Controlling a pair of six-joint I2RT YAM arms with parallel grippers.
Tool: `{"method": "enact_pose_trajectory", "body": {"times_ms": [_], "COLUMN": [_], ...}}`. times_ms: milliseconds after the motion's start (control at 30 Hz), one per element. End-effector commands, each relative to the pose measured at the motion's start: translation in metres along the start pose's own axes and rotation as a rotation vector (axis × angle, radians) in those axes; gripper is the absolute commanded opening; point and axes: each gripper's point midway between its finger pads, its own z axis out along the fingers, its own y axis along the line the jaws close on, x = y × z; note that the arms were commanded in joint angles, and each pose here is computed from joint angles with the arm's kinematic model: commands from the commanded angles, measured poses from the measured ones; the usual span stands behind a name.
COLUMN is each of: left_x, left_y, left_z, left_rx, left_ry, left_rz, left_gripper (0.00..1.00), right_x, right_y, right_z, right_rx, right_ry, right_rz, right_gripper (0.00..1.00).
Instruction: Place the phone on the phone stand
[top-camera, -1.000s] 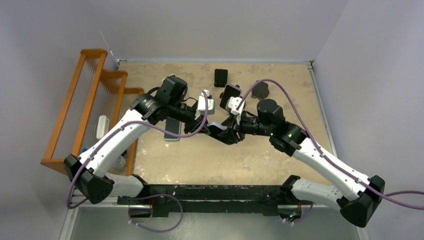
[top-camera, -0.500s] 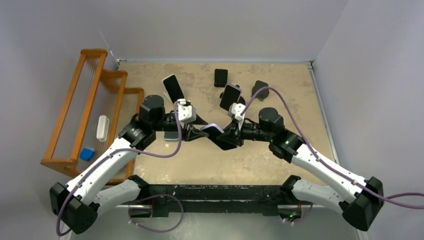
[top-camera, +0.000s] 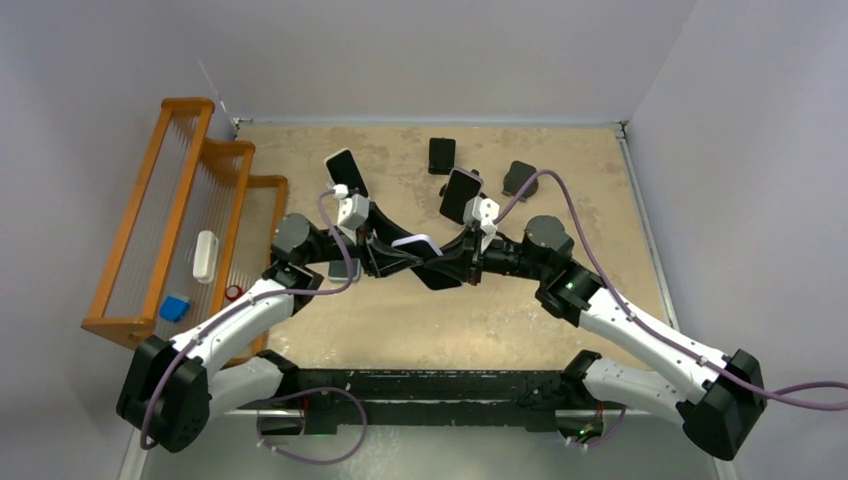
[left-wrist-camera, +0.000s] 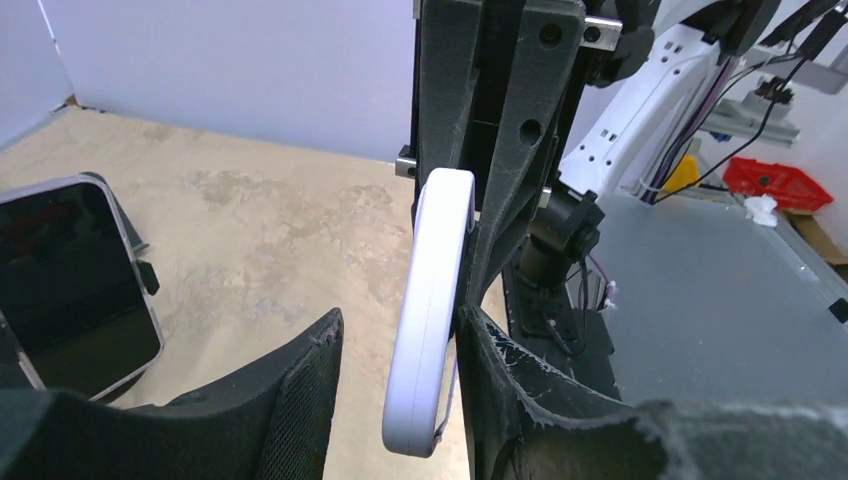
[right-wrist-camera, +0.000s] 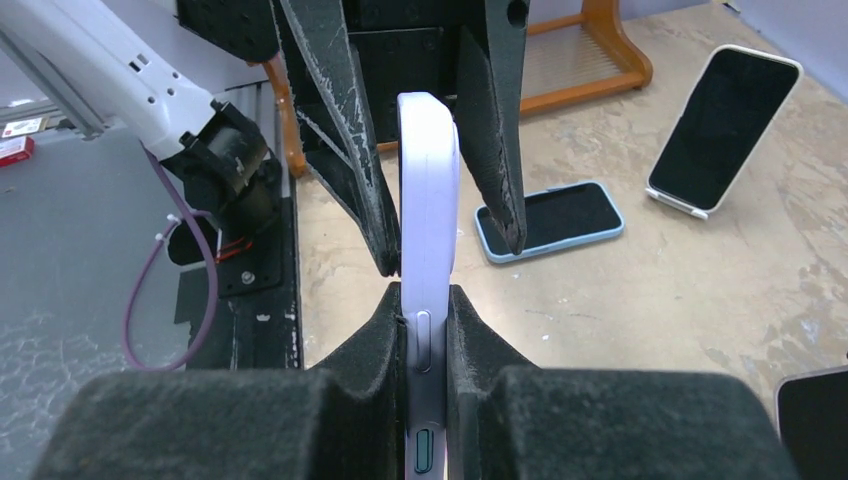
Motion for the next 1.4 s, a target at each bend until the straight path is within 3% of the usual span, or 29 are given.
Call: {"method": "enact_pose_trajectory", "body": {"times_ms": [0,233,467,633,767,900,967,1167,1300,1367], "left_x": [-0.033,-0.035,-0.024,-0.017,-0.015,-0.018,-0.021,-0.042,-0.051,-0.053], "left_y": [-0.02,-0.028,-0.024,-0.02,-0.018,-0.016,-0.013,-0.003,0.004,0.009], "left_z": [-0.003,-0.004,-0.002,0.001,0.003,0.006,0.009,0.017,0.018,0.017], "left_rx": [0.093,0.161,0.182,0.2,0.209,0.224,0.228,0.245,0.249,0.238], "left_ry": [-0.147,-0.175,-0.14,-0.103,-0.089,-0.068,-0.041,0.045,0.104,0.119], "left_rz": [0.046,0.022,-0.021,-0.051,-0.057,-0.053,-0.035,0.079,0.087,0.096], "left_gripper": [0.43,0.41,0.15,0.13,0.0,0.0,0.0,0.0,0.0,0.0], "right_x": [-0.033,-0.023,-0.021,-0.021,-0.023,-0.024,-0.025,-0.04,-0.073,-0.088], "right_y": [0.01,0.011,0.011,0.011,0.01,0.004,-0.004,-0.032,-0.048,-0.049], "right_z": [0.004,0.008,0.009,0.009,0.009,0.009,0.009,-0.003,-0.032,-0.05], "right_rx": [-0.066,-0.083,-0.088,-0.09,-0.088,-0.058,-0.014,0.174,0.358,0.422], "right_ry": [-0.115,-0.113,-0.114,-0.116,-0.123,-0.131,-0.127,-0.146,-0.283,-0.366], "right_rz": [-0.071,-0.049,-0.049,-0.049,-0.053,-0.051,-0.045,-0.111,-0.136,-0.143], "right_gripper": [0.0,0.0,0.0,0.0,0.0,0.0,0.09,0.57,0.73,0.76]}}
